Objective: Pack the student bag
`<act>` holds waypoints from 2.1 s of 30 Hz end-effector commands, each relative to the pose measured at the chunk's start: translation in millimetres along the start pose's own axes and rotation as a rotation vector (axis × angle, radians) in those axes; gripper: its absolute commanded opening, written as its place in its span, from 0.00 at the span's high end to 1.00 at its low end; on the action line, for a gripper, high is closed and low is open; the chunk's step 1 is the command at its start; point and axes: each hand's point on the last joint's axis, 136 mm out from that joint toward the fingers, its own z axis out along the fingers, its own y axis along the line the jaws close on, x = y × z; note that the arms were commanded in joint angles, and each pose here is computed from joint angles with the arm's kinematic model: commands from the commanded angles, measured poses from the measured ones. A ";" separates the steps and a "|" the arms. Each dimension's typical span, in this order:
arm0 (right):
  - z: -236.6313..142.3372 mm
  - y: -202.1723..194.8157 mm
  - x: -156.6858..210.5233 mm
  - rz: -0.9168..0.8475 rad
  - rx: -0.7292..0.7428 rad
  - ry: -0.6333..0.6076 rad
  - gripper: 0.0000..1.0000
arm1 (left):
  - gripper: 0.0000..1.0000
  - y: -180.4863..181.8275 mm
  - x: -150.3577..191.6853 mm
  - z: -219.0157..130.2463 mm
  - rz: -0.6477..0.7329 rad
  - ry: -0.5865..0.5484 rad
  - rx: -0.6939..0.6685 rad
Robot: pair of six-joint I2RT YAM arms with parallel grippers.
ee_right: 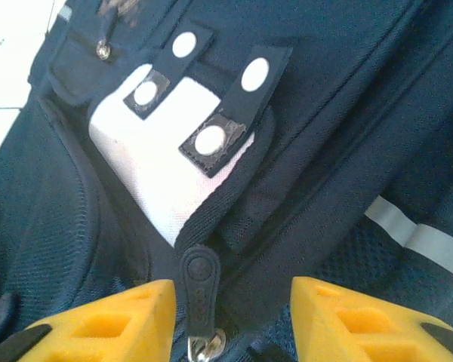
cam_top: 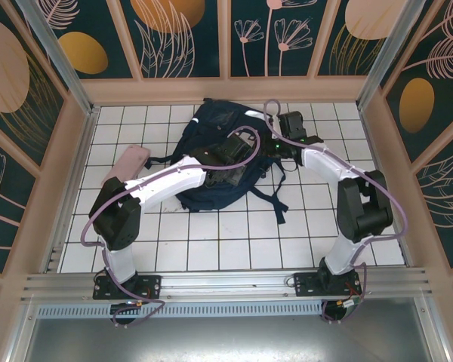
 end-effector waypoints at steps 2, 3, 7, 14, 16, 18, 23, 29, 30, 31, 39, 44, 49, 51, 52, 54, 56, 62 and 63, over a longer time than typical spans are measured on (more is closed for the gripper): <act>5.6 14.7 2.4 -0.089 -0.065 0.051 0.60 | 1.00 1.7 -35.8 -23.0 -0.033 -0.139 0.025; 6.7 14.4 1.6 -0.096 -0.063 0.052 0.61 | 1.00 1.9 -35.2 -22.8 -0.034 -0.138 0.024; 13.1 8.9 -2.6 -0.109 -0.029 0.059 0.69 | 1.00 2.3 -34.5 -23.6 -0.035 -0.138 0.023; 16.1 2.3 -2.2 -0.106 0.004 0.071 0.89 | 1.00 2.2 -36.8 -25.1 -0.041 -0.146 0.024; 12.7 5.2 -4.1 -0.107 -0.005 0.063 0.95 | 1.00 2.1 -36.9 -24.3 -0.042 -0.145 0.023; 6.4 7.3 -4.5 -0.103 -0.008 0.055 1.00 | 1.00 3.9 -38.6 -24.8 -0.050 -0.151 0.013; -24.8 24.8 1.6 -0.103 -0.090 -0.016 1.00 | 1.00 8.6 -45.2 -26.9 -0.096 -0.175 -0.001; -51.7 59.5 33.3 -0.087 -0.332 -0.048 1.00 | 1.00 13.1 -57.1 -28.1 -0.178 -0.195 0.037; -54.7 63.6 37.6 -0.091 -0.364 -0.056 1.00 | 1.00 13.8 -59.0 -28.3 -0.191 -0.197 0.047; -55.9 64.9 42.2 -0.091 -0.374 -0.062 1.00 | 1.00 15.4 -62.5 -29.8 -0.206 -0.206 0.055; -59.5 55.8 29.7 -0.100 -0.266 -0.110 1.00 | 1.00 11.1 -66.6 -30.2 -0.204 -0.208 0.116; -41.9 25.1 5.1 -0.084 -0.048 -0.096 0.61 | 1.00 6.1 -55.6 -26.5 -0.173 -0.179 0.141; -25.6 17.4 -7.7 -0.133 0.021 -0.083 0.52 | 1.00 4.3 -54.2 -26.4 -0.171 -0.174 0.153; -18.8 17.4 -11.2 -0.148 0.026 -0.060 0.52 | 1.00 4.2 -54.6 -26.5 -0.171 -0.174 0.154; -14.3 18.3 -10.6 -0.156 0.021 -0.040 0.52 | 1.00 3.7 -54.3 -25.7 -0.169 -0.172 0.155; -7.2 21.3 -9.0 -0.171 0.001 -0.008 0.52 | 1.00 3.3 -55.1 -26.1 -0.169 -0.174 0.157; -1.3 23.8 -8.7 -0.184 -0.014 0.010 0.54 | 1.00 3.4 -55.2 -26.4 -0.170 -0.175 0.156; 9.8 21.9 -4.1 -0.206 -0.013 0.060 0.70 | 1.00 4.0 -54.6 -27.3 -0.169 -0.175 0.155; 12.2 20.1 -2.9 -0.208 -0.002 0.068 0.72 | 1.00 4.6 -54.9 -27.6 -0.170 -0.177 0.153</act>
